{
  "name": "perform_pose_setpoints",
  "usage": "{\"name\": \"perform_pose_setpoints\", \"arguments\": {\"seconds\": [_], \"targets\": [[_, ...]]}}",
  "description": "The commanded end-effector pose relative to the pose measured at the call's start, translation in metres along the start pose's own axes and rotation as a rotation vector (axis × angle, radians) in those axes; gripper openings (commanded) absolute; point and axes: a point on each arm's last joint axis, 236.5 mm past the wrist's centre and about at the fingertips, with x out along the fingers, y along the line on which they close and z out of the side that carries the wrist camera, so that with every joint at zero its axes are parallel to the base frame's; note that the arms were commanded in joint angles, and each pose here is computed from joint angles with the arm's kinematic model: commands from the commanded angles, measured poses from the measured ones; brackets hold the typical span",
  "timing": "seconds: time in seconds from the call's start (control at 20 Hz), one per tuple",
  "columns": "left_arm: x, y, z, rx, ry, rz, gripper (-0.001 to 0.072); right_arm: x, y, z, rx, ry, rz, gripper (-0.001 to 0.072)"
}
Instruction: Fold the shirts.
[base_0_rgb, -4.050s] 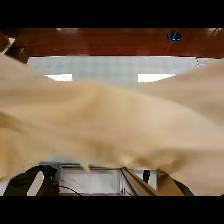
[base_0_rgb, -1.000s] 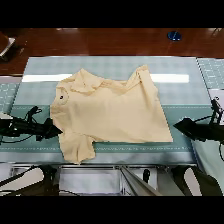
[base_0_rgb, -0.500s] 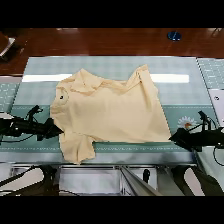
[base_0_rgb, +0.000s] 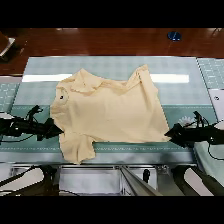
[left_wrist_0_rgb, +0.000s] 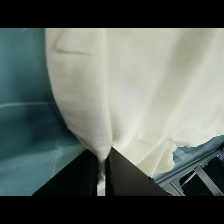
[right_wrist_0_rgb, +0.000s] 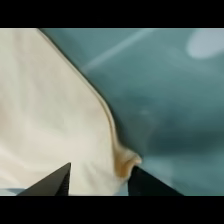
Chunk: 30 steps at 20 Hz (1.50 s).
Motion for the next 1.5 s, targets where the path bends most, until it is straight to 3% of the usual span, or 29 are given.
{"name": "perform_pose_setpoints", "arguments": {"seconds": [0.0, 0.1, 0.2, 0.3, 0.4, 0.55, 0.65, 0.8, 0.95, 1.2, 1.45], "targets": [[0.000, 0.002, 0.006, -0.002, -0.023, 0.007, 0.0023, 0.008, 0.028, 0.019, 0.031, -0.043, 0.138, 0.0408], [0.000, -0.001, 0.009, -0.004, -0.036, -0.005, 0.0022, 0.011, 0.043, 0.018, 0.004, -0.029, 0.199, 0.0386], [-0.001, -0.006, 0.014, -0.013, -0.057, -0.026, 0.0022, 0.020, 0.054, 0.008, -0.123, -0.004, 0.190, 0.0022], [-0.007, -0.025, 0.023, 0.011, -0.087, -0.093, 0.0022, 0.019, 0.074, 0.004, -0.216, 0.012, 0.194, 0.0020], [-0.039, -0.080, 0.045, 0.089, -0.182, -0.256, 0.0022, -0.011, 0.118, 0.017, -0.339, -0.016, 0.231, 0.0020], [-0.155, -0.198, 0.080, 0.319, -0.507, -0.519, 0.0022, -0.133, 0.223, 0.066, -0.562, -0.322, 0.296, 0.0020], [-0.259, -0.271, 0.072, 0.525, -0.807, -0.564, 0.0022, -0.245, 0.288, 0.075, -0.712, -0.593, 0.310, 0.0020], [-0.375, -0.346, 0.004, 0.794, -1.169, -0.496, 0.0022, -0.375, 0.344, 0.017, -0.909, -0.865, 0.339, 0.0020], [-0.430, -0.372, -0.079, 0.970, -1.421, -0.277, 0.0022, -0.460, 0.345, -0.053, -1.030, -1.139, 0.288, 0.0020], [-0.461, -0.347, -0.197, 1.042, -1.736, 0.123, 0.0022, -0.501, 0.292, -0.140, -1.049, -1.345, 0.145, 0.0020], [-0.485, -0.297, -0.250, 0.985, -1.879, 0.278, 0.0022, -0.500, 0.250, -0.166, -0.975, -1.365, 0.049, 0.0021]]}}
